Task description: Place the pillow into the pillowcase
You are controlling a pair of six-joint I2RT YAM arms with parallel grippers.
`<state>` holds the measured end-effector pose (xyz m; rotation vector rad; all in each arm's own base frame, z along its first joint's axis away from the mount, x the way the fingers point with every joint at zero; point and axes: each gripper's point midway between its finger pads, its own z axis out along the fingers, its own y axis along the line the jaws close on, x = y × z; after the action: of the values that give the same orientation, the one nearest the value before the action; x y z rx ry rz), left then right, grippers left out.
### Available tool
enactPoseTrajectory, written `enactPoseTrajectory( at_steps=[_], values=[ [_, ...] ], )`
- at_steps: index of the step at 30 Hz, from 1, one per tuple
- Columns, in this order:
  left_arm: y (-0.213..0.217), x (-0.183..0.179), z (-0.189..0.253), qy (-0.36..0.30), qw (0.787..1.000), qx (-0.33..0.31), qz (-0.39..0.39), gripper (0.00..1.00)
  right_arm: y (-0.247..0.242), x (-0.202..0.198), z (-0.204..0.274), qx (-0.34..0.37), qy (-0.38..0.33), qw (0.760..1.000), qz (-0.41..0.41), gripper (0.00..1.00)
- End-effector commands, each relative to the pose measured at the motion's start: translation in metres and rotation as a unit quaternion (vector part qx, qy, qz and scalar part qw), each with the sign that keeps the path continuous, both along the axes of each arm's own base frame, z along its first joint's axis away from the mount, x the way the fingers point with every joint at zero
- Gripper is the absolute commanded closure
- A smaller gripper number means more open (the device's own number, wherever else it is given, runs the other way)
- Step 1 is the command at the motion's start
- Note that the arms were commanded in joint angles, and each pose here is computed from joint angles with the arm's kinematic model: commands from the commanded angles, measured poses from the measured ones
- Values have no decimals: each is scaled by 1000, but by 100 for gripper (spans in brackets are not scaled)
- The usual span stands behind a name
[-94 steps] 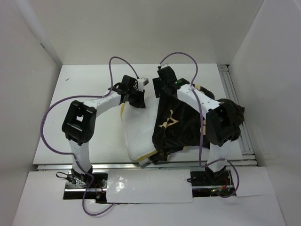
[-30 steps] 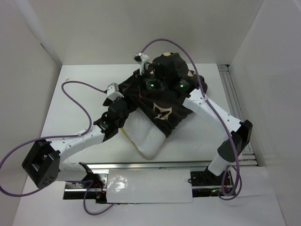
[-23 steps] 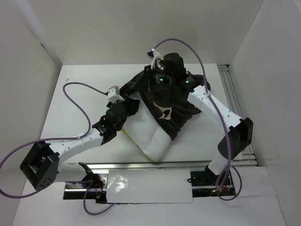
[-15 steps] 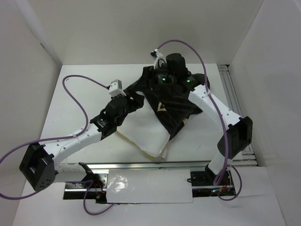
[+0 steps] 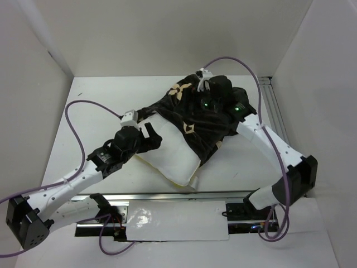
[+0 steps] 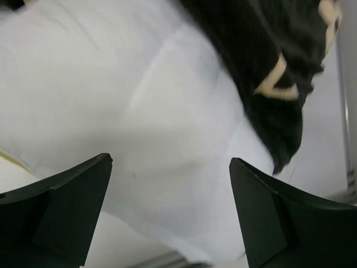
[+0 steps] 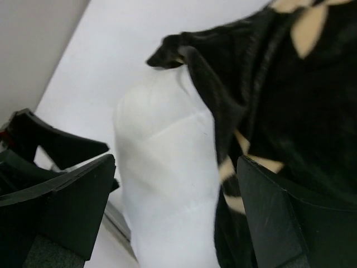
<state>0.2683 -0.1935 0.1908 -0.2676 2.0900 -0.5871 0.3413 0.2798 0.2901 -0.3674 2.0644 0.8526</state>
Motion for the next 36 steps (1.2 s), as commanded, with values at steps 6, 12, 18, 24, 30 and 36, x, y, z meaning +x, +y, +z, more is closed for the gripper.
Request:
enactPoseTrajectory(
  at_steps=[6,12,18,24,30,36],
  values=[
    [-24,-100,-75,180,969,1,-168,0,-91,-65,-65,-128,33,984,-116,13],
    [-73,-120,-61,149,956,-69,-244,0,-96,-111,-118,-164,93,979,-80,19],
    [-92,-118,-67,152,952,-70,-256,0,-90,-100,-139,-175,92,976,-91,23],
    [-111,-107,-82,178,952,-54,-245,0,-83,-84,-159,-197,101,971,-96,53],
    [-117,-82,-91,173,962,5,-209,61,-71,-84,-150,-172,98,977,-75,100],
    [-127,-47,-64,114,978,17,-176,100,-47,-95,-108,-114,68,991,-2,100]
  ],
)
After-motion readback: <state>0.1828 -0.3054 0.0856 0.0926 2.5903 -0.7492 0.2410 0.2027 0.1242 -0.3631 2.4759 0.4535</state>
